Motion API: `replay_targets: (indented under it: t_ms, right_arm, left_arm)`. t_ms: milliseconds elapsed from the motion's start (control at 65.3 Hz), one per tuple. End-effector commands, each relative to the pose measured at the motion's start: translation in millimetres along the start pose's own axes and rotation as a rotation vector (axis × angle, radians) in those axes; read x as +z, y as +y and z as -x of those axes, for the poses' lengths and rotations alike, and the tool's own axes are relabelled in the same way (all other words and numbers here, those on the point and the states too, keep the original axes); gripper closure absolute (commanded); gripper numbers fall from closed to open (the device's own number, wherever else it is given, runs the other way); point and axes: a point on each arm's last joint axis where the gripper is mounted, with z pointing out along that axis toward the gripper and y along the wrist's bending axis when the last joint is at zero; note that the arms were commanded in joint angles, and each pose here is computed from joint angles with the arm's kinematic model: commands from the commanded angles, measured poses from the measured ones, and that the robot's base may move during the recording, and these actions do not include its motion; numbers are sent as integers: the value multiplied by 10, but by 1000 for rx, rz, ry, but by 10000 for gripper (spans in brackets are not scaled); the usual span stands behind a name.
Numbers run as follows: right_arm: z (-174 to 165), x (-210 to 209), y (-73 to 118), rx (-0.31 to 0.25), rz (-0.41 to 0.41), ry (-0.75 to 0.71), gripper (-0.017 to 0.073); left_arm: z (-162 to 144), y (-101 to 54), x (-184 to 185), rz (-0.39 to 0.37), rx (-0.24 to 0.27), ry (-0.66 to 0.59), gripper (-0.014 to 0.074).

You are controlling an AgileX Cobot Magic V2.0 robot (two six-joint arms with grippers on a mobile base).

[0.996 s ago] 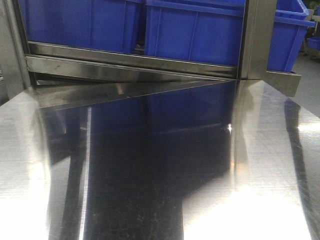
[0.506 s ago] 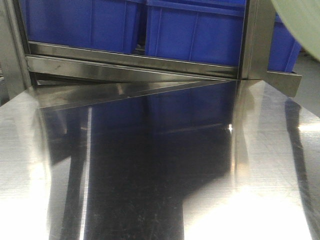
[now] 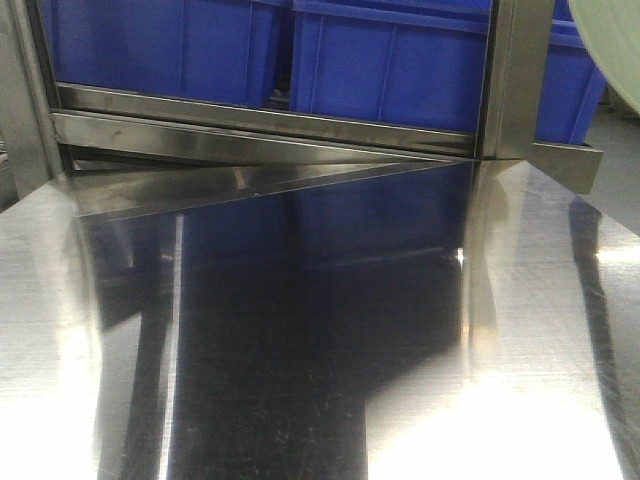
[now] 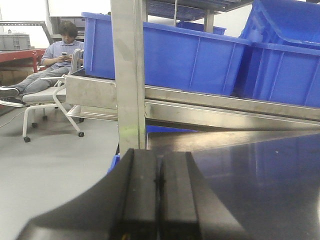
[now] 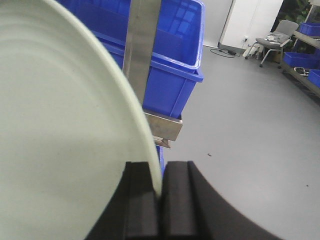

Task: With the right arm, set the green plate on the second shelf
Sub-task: 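Hold the plate in the right gripper while the base backs away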

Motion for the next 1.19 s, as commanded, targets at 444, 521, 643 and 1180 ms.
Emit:
replay_targets:
  t_ms: [444, 521, 643, 1180]
  right_arm:
    - [157, -74, -111, -20, -268, -78, 505]
    - [157, -75, -112, -20, -270, -78, 505]
    - [157, -75, -112, -20, -270, -78, 505]
    - [158, -75, -112, -20, -269, -79, 505]
  left_arm:
    - [-53, -2, -6, -5, -11, -57, 463]
    - [-53, -2, -6, -5, -11, -57, 463]
    - [-53, -2, -6, -5, -11, -57, 463]
    - [-53, 1, -6, 0, -10, -57, 463]
